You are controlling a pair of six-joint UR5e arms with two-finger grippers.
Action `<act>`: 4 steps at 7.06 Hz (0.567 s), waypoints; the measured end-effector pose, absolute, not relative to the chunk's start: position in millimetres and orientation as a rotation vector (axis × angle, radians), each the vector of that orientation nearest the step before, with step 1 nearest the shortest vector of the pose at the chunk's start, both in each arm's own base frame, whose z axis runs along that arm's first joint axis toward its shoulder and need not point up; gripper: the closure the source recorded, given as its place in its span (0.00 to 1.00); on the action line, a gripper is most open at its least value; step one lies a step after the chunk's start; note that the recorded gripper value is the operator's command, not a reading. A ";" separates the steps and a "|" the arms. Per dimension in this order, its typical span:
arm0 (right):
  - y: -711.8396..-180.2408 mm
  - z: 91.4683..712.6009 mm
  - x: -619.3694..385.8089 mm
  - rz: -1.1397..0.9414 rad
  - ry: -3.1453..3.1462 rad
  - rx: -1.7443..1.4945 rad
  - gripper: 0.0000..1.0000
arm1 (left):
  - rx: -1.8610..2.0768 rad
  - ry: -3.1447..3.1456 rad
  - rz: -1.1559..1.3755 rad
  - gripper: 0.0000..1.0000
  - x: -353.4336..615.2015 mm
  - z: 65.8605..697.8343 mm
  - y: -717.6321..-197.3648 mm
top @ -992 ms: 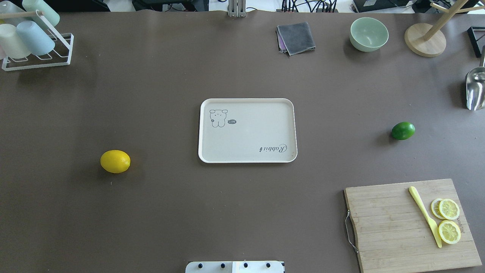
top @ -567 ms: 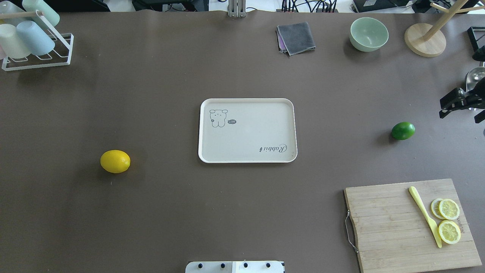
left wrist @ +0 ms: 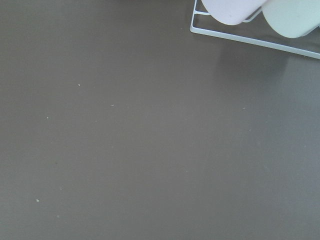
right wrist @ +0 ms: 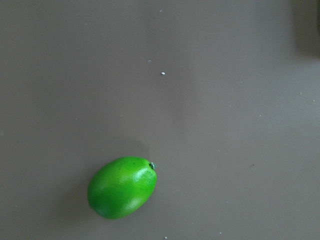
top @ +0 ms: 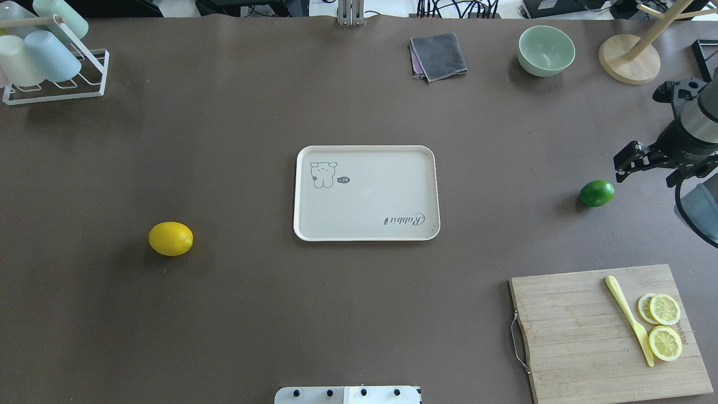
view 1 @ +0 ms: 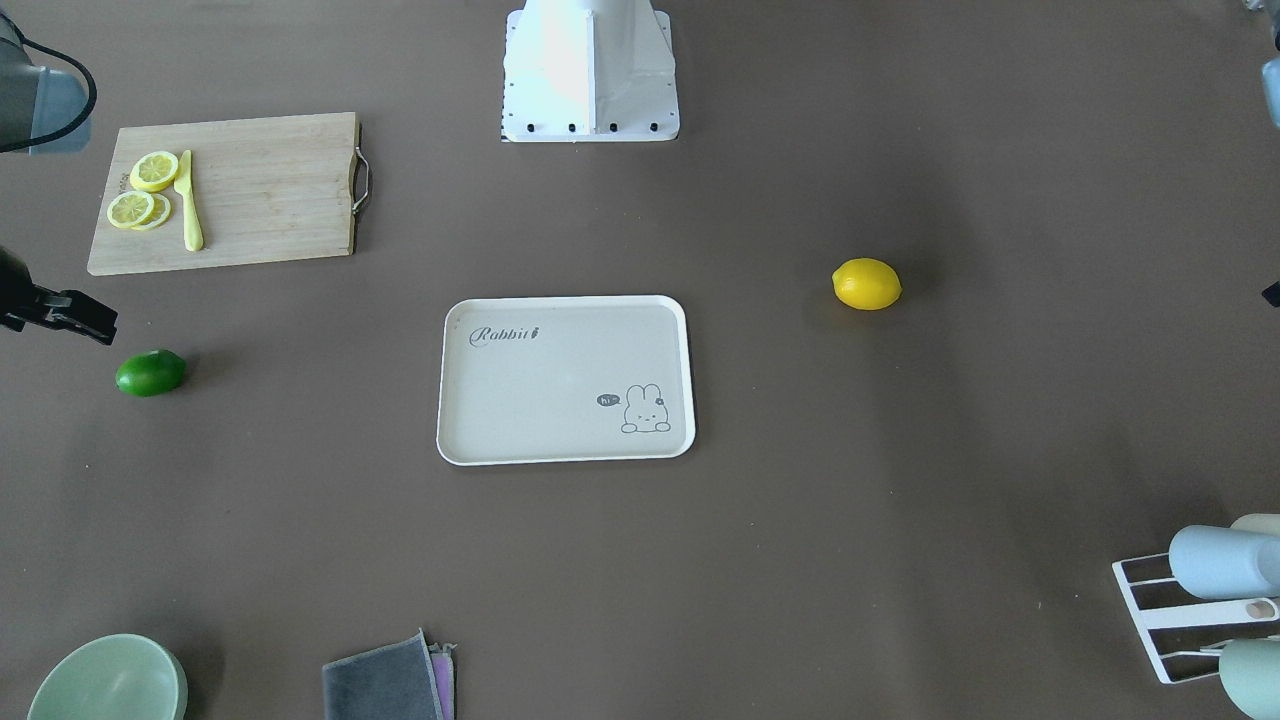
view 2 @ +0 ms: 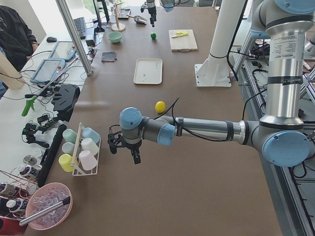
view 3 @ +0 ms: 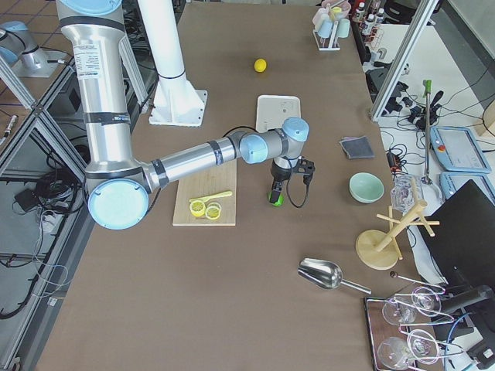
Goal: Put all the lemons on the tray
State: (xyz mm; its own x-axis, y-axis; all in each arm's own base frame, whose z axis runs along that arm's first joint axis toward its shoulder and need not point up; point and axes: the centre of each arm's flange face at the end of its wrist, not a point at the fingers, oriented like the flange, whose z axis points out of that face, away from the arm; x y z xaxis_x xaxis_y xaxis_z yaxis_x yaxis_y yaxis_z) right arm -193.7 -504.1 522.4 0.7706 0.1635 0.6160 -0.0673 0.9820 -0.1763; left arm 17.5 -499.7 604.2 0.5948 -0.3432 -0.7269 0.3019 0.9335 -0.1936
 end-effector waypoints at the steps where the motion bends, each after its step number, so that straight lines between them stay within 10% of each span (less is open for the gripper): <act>1: -506.1 533.1 -204.6 0.147 -0.692 -0.139 0.00 | -0.059 0.873 -0.395 0.02 41.8 595.1 -502.5; 4: -507.4 556.8 -223.7 0.306 -0.713 -0.185 0.00 | -0.070 0.892 -0.406 0.02 69.9 582.6 -509.0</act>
